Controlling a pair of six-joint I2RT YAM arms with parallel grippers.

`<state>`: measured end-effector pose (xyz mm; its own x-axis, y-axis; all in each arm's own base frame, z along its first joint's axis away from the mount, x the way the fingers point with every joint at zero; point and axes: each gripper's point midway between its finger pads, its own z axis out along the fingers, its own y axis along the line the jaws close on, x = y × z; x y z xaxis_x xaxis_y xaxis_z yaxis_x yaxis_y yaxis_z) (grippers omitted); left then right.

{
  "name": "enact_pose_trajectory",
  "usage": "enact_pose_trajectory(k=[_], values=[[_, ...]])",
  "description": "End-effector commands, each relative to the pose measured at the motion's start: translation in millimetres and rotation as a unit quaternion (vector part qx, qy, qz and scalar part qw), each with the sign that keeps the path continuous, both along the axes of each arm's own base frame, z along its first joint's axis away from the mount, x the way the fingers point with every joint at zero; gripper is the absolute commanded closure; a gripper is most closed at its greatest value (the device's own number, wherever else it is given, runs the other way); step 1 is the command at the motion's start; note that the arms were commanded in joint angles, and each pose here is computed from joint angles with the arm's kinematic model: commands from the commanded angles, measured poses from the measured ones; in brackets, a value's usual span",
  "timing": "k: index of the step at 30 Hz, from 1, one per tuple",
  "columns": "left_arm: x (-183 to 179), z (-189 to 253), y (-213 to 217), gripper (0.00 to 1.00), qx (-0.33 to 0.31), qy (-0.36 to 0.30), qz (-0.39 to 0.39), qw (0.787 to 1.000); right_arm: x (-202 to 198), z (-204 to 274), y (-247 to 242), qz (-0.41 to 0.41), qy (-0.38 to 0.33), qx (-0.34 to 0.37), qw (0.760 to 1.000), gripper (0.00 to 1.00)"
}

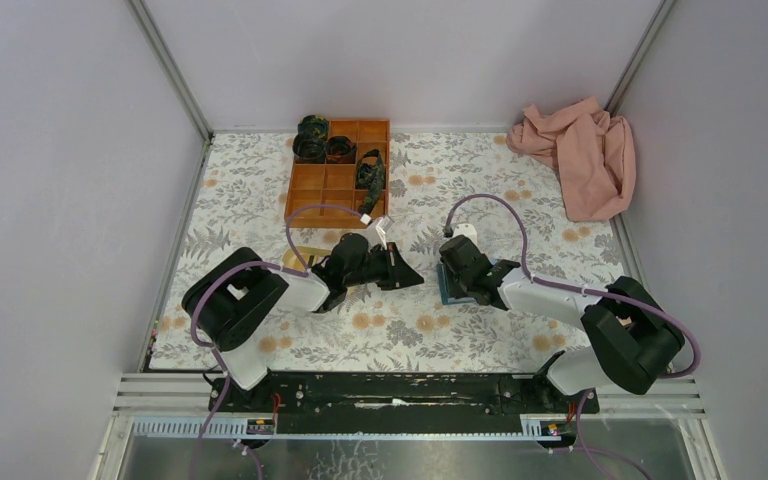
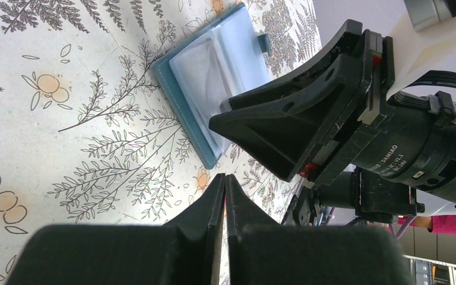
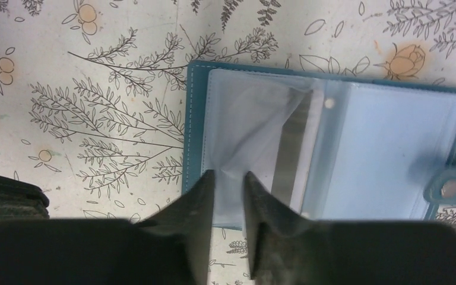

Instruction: Take the credit cards out of the card holder

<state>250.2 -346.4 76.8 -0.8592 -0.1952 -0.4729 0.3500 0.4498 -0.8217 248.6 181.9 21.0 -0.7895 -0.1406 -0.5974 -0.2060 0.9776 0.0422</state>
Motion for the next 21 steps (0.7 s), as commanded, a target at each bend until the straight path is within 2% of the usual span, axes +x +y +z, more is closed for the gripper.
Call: enact_pose_trajectory(k=[1,3,4,14,21], values=[[8,16,-6,0.92,-0.027,-0.023,-0.003,0.999,12,18,14,-0.003,-0.031,0.032,0.999,0.8],[9,16,-6,0.92,-0.028,-0.024,-0.003,0.999,12,21,16,-0.001,-0.035,0.039,0.999,0.95],[8,16,-7,0.92,-0.028,-0.024,-0.004,0.999,12,23,16,-0.001,-0.037,0.041,0.998,0.99],[7,15,-8,0.92,-0.03,-0.019,-0.008,0.999,13,38,17,-0.002,-0.056,0.063,0.996,1.0],[6,15,-10,0.92,-0.034,-0.018,-0.016,0.999,12,62,24,-0.008,-0.064,0.179,0.982,1.0]])
